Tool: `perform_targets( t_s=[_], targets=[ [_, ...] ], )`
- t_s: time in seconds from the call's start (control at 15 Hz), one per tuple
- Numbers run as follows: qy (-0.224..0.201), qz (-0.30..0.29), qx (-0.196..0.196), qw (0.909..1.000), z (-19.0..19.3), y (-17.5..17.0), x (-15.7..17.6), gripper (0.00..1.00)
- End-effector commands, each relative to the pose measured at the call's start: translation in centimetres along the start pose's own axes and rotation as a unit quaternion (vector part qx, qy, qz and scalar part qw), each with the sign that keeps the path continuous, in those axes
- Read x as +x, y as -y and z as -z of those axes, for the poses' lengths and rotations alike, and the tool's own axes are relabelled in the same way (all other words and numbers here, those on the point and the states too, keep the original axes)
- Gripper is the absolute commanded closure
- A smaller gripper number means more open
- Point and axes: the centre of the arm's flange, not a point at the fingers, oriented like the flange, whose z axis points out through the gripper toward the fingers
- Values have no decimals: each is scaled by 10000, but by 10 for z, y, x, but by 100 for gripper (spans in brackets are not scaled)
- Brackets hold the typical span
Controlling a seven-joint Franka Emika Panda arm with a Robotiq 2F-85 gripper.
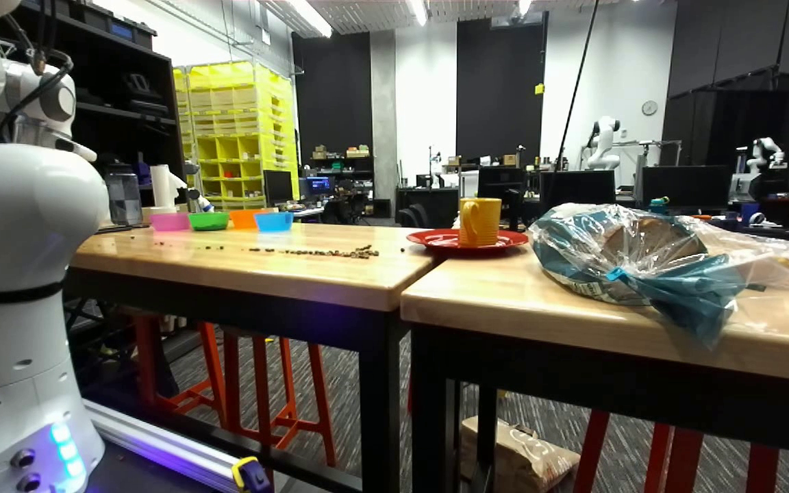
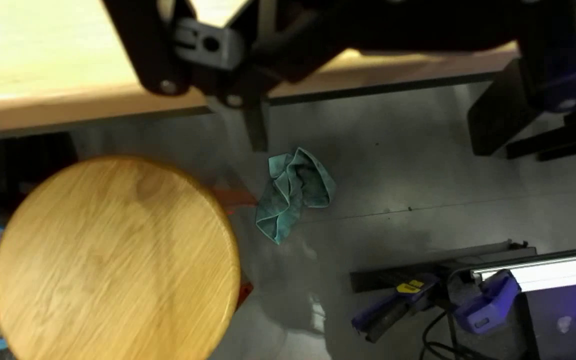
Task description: Move the towel to the right then use it to wipe the counter.
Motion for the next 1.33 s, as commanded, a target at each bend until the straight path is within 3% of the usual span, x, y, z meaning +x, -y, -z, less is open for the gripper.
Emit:
perform_targets(
  t_s=[0.0,0.27,0.6,0.73,0.8,1.27],
  targets=[
    [37,1019,-115,9947,14,-7,-23,0],
    [107,2119,-394,9764,18,-13,-45,0],
    [151,3425,-738,9365,35,-31,-64,0],
    [107,3709,-847,9247,45,-40,-67,0],
    [216,3410,-746,9369,29,-25,-60,0],
    [258,3428,-764,9359,27,-25,-59,0]
  ],
)
